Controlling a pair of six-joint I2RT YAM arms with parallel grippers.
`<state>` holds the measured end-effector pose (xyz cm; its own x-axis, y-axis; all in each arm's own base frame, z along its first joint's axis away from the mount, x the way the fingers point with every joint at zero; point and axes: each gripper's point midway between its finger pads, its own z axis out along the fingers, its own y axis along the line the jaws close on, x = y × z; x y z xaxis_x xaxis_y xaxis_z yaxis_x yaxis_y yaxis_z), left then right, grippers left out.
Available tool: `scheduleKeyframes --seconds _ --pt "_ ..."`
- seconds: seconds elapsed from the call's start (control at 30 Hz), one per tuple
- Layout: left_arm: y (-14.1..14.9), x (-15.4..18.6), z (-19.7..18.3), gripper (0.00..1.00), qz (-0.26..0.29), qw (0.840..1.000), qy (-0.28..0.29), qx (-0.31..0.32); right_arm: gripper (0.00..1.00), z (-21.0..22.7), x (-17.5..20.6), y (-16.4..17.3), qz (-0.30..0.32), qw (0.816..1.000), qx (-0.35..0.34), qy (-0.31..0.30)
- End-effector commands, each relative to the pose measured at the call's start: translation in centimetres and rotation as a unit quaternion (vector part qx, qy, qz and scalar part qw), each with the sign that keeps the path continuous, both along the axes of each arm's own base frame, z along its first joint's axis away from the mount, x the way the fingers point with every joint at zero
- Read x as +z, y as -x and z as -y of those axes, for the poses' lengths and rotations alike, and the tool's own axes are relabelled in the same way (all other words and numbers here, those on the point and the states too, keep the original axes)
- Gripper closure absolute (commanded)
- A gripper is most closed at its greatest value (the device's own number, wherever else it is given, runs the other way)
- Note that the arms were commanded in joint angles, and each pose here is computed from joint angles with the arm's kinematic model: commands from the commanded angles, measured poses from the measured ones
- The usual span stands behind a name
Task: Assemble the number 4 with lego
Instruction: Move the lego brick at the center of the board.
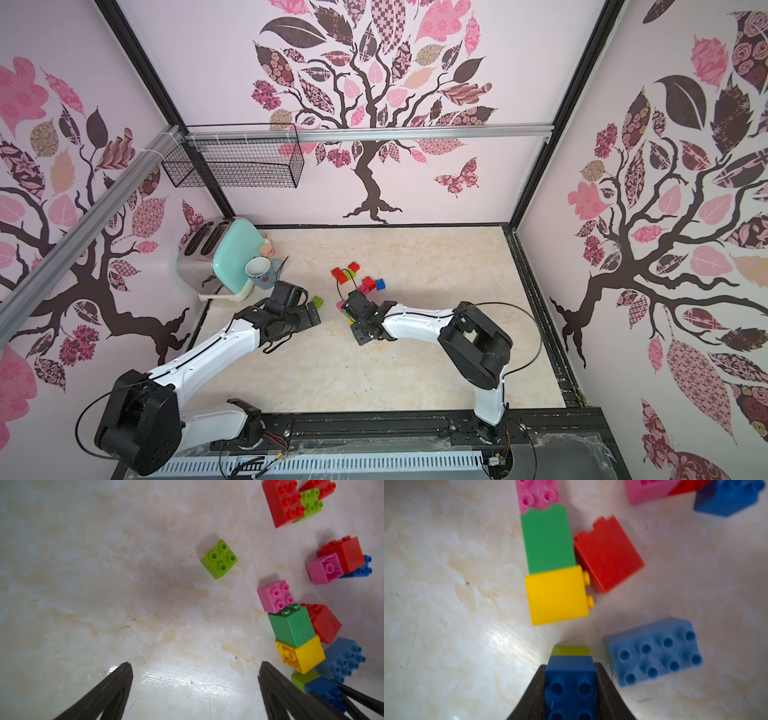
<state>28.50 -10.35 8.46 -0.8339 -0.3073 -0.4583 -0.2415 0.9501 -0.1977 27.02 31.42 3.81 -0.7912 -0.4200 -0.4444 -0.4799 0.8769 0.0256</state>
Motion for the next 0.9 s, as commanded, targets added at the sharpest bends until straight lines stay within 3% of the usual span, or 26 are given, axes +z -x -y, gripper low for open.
scheduleKeyframes --seconds 0.0,0.23,0.47,0.6,0.7,0.87 --pt "-0.4 -0.2 1.5 0.02 -0.001 1.000 0.001 -0.024 1.00 6.9 -4.6 5.7 -0.113 0.987 -0.056 0.101" --pt "-0.9 -0.9 2.7 0.02 -0.013 0.999 0.017 -0.036 0.76 4.4 -2.9 6.2 -0.144 0.987 -0.055 0.041" --pt "-1.2 -0.7 3.1 0.02 -0.016 0.999 0.017 -0.044 0.37 2.0 0.8 4.0 -0.103 0.993 -0.060 -0.009" --pt "-1.4 -0.5 3.1 0.02 -0.016 0.999 0.013 -0.043 0.30 2.0 2.4 3.3 -0.084 0.994 -0.065 -0.030" --pt "-1.6 -0.1 3.2 0.02 -0.012 0.999 0.013 -0.045 0.12 1.5 5.5 1.9 -0.030 0.996 -0.055 -0.068" --pt "-1.8 0.4 2.9 0.02 -0.009 0.999 0.009 -0.037 0.13 1.1 9.0 -1.8 0.018 0.984 -0.039 -0.175"
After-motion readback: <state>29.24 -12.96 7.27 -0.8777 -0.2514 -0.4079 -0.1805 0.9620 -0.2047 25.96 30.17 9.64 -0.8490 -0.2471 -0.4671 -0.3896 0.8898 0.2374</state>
